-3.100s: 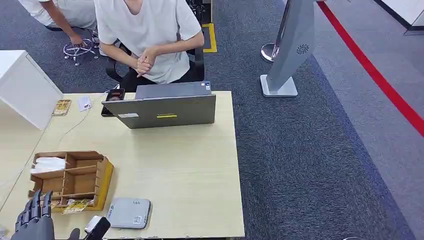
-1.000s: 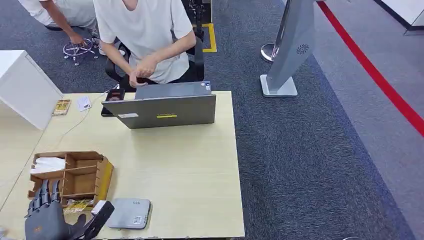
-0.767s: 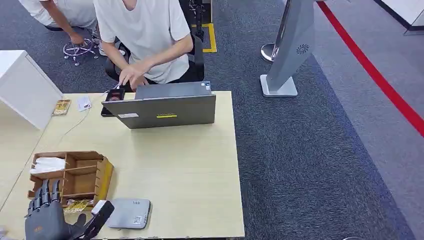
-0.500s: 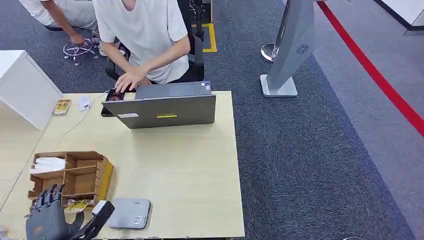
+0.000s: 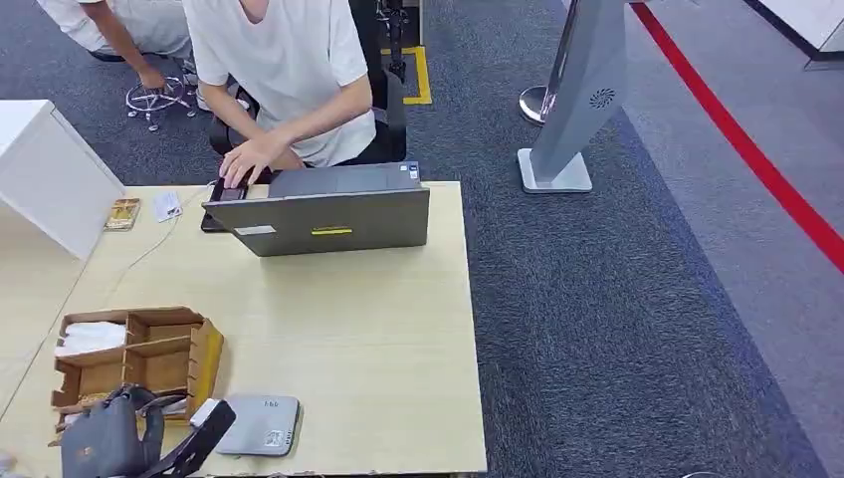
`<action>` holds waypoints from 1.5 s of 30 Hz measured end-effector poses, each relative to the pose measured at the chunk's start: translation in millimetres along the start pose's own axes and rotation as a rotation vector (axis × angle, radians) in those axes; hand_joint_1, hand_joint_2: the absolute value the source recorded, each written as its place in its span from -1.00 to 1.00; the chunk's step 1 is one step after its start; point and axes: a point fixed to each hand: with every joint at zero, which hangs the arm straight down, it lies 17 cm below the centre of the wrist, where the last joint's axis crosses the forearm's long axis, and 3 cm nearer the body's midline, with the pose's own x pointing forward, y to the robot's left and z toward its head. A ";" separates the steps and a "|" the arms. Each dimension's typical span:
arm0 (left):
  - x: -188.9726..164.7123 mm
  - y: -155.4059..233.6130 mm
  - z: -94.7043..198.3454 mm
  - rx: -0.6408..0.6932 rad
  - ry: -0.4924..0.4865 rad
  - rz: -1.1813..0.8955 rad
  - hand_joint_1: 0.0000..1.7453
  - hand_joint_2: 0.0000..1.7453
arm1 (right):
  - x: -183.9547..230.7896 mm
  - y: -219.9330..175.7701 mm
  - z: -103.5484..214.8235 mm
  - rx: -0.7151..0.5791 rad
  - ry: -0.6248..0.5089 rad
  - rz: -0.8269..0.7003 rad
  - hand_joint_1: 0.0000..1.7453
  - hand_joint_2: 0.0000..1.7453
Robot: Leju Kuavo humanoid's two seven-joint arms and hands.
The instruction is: Pass the card to the sensor for recognition and then transmit it.
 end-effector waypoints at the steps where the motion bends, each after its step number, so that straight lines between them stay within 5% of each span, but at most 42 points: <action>1: 0.1 0.0 0.0 0.000 -0.001 0.000 1.00 1.00 | 0.0 0.0 0.0 0.000 0.000 0.000 -1.00 1.00; 22: -0.7 1.9 0.8 0.000 0.009 0.000 1.00 1.00 | -0.2 -0.2 -0.1 0.000 0.001 0.001 -1.00 1.00; 36: 28.8 42.3 -3.4 0.058 -0.049 0.005 1.00 1.00 | -1.2 -2.6 -0.7 -0.009 0.004 0.015 -1.00 1.00; 45: 106.4 166.0 -23.8 0.307 -0.219 0.004 1.00 1.00 | 0.8 -5.0 -1.8 -0.018 -0.005 0.035 -1.00 1.00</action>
